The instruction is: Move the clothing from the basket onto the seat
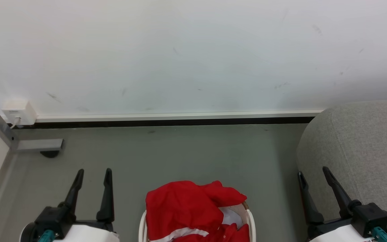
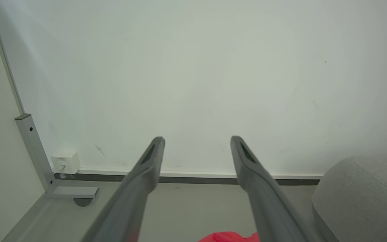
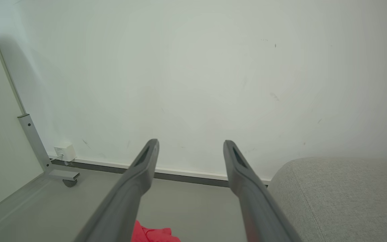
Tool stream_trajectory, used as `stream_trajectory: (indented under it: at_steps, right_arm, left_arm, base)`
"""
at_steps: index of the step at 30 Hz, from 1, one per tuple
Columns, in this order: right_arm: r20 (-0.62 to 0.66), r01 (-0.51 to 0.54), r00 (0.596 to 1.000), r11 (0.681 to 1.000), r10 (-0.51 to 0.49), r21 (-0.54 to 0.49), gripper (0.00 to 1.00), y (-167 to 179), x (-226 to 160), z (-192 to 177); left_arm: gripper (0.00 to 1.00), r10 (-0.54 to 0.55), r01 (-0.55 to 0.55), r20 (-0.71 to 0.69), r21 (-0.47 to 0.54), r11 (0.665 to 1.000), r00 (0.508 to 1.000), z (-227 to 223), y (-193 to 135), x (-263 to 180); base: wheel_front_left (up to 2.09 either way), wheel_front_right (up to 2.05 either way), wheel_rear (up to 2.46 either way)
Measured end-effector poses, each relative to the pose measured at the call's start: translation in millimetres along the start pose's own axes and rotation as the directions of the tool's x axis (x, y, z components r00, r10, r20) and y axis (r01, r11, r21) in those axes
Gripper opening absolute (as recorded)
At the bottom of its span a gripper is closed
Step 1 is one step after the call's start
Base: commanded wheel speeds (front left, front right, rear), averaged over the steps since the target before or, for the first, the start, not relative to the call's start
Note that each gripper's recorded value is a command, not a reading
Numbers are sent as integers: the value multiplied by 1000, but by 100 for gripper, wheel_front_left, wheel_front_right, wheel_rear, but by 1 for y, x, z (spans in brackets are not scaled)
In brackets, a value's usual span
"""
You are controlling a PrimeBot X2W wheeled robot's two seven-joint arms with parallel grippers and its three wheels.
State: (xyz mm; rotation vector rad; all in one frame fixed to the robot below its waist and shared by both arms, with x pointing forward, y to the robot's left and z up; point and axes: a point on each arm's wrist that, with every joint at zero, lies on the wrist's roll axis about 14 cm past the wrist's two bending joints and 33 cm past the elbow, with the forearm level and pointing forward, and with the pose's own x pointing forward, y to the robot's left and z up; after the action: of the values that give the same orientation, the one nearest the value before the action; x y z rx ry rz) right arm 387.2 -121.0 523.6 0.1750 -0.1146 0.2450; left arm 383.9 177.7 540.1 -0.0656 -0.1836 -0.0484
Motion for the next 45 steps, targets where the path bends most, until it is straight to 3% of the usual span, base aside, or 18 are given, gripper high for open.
stream_trajectory:
  at_steps: [16, 32, 39, 45]
  right_arm:
    - [-11, 18, 1000, 1000, -18, 7, 100, -6, -2, -4]
    - [-37, 151, 988, 989, -151, 4, 100, -51, -7, -13]
    - [-58, 233, 971, 973, -232, 7, 100, -77, -13, -21]
    - [-74, 290, 954, 957, -289, -3, 100, -96, -15, -27]
  left_arm:
    - [100, -20, 19, -19, -15, 1000, 1000, -8, -6, 4]
    - [100, -151, 147, -126, -43, 988, 980, -56, -47, 39]
    - [100, -258, 252, -269, -57, 966, 928, -113, -74, 51]
    - [100, -357, 367, -469, -73, 927, 808, -188, -98, 43]
  base:
    - [0, 0, 0]
    - [0, 0, 0]
    - [0, 0, 0]
    - [0, 0, 0]
